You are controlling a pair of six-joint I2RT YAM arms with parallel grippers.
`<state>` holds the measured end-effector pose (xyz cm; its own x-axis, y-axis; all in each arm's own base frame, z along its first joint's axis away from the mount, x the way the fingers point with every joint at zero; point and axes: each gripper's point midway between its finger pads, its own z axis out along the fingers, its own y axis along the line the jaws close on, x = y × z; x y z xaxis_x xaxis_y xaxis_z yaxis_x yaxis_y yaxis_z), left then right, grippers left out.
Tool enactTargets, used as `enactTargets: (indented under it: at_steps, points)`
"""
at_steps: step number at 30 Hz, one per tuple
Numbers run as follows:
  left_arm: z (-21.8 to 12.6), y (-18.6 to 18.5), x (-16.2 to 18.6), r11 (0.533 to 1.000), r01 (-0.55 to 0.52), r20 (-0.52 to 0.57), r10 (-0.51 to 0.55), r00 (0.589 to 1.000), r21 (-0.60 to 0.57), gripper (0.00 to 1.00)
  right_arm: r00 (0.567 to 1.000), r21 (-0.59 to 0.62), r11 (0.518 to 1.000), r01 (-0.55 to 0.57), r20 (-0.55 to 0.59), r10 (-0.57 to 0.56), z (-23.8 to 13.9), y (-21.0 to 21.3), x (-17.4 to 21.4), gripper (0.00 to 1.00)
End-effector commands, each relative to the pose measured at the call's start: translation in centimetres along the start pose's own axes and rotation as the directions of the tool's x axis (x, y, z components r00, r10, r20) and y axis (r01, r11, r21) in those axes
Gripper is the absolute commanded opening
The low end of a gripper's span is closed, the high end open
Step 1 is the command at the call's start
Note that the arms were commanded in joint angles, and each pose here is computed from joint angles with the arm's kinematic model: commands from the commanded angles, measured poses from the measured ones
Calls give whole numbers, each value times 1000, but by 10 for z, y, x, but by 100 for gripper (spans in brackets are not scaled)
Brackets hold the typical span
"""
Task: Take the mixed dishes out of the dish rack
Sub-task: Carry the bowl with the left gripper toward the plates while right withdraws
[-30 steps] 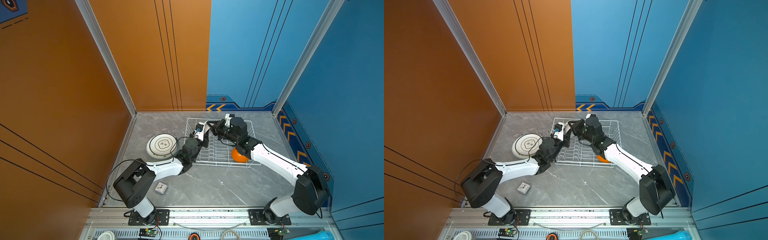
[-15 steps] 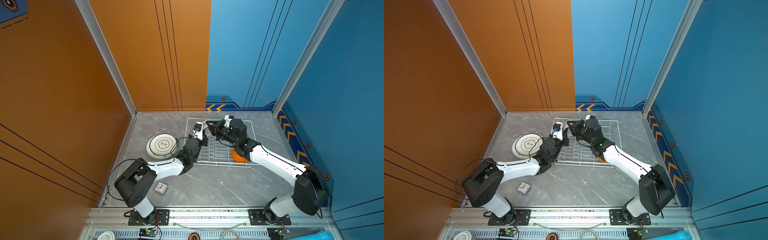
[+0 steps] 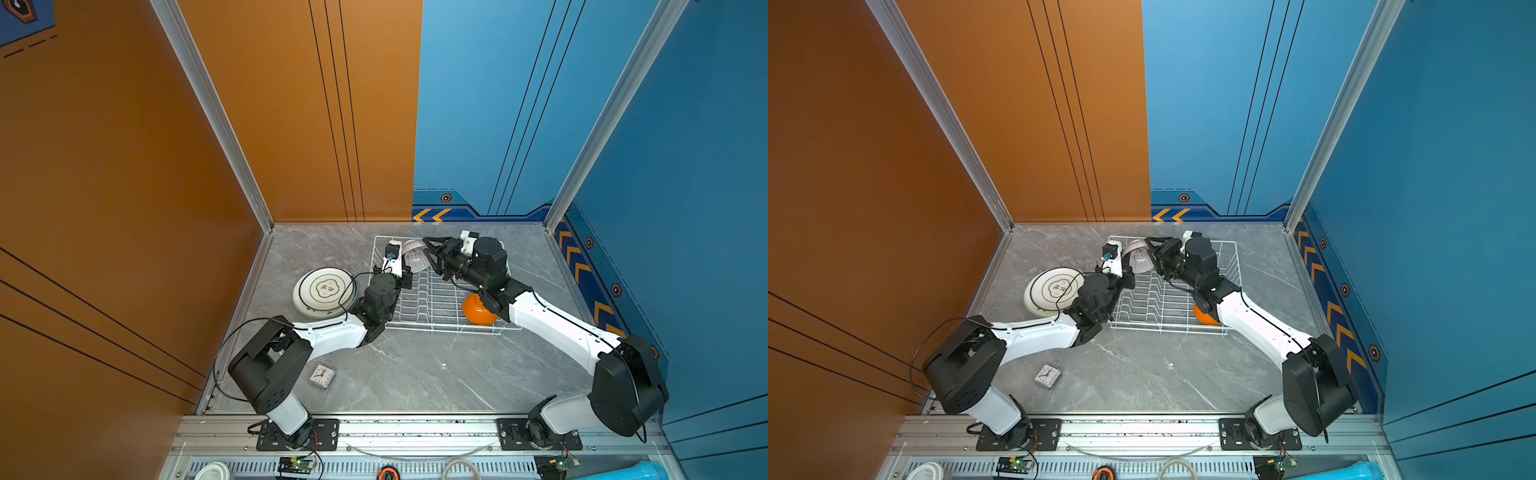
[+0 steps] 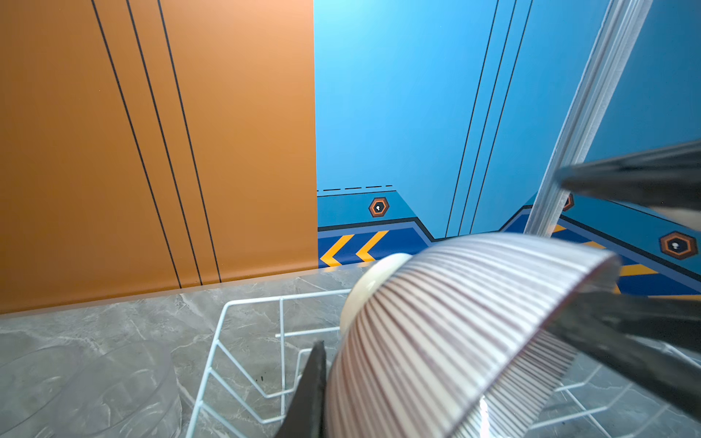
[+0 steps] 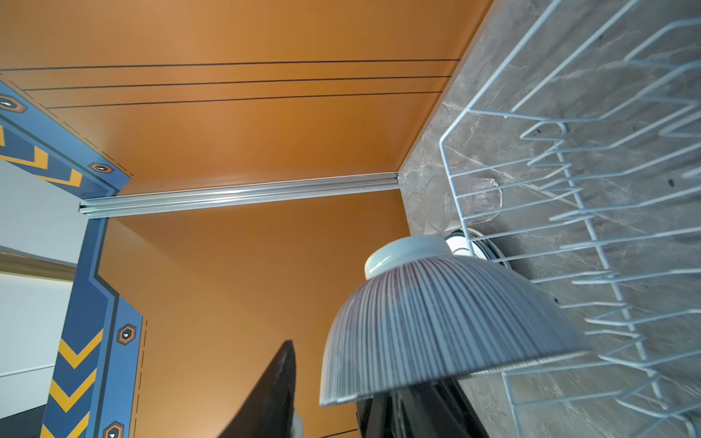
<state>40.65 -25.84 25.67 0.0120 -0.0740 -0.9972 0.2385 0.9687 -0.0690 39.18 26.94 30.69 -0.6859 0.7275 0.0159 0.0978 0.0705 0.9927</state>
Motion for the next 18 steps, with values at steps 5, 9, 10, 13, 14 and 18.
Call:
enactTargets:
  at_steps: [5, 9, 10, 13, 14, 18]
  points:
    - [-6, 23, -37, 999, 26, -28, -27, 999, -48, 0, 971, 1, 981, 193, 142, -191, -39, 25, -42, 47]
    - [-16, 55, -49, 992, 68, -115, -80, 990, -105, 0, 927, 117, 933, 342, 124, -355, -61, 13, -62, 48]
    - [-21, 65, -50, 987, 83, -135, -101, 986, -134, 0, 914, 171, 915, 366, 120, -388, -68, 4, -69, 48]
    - [-43, 95, -56, 969, 127, -161, -163, 973, -212, 0, 852, 351, 816, 459, 86, -516, -89, -26, -91, 50]
    - [-51, 106, -58, 959, 144, -171, -189, 967, -242, 0, 839, 408, 781, 474, 61, -541, -96, -40, -96, 50]
    - [-81, 146, -51, 926, 165, -262, -261, 929, -340, 0, 818, 535, 678, 504, -43, -574, -108, -81, -107, 51]
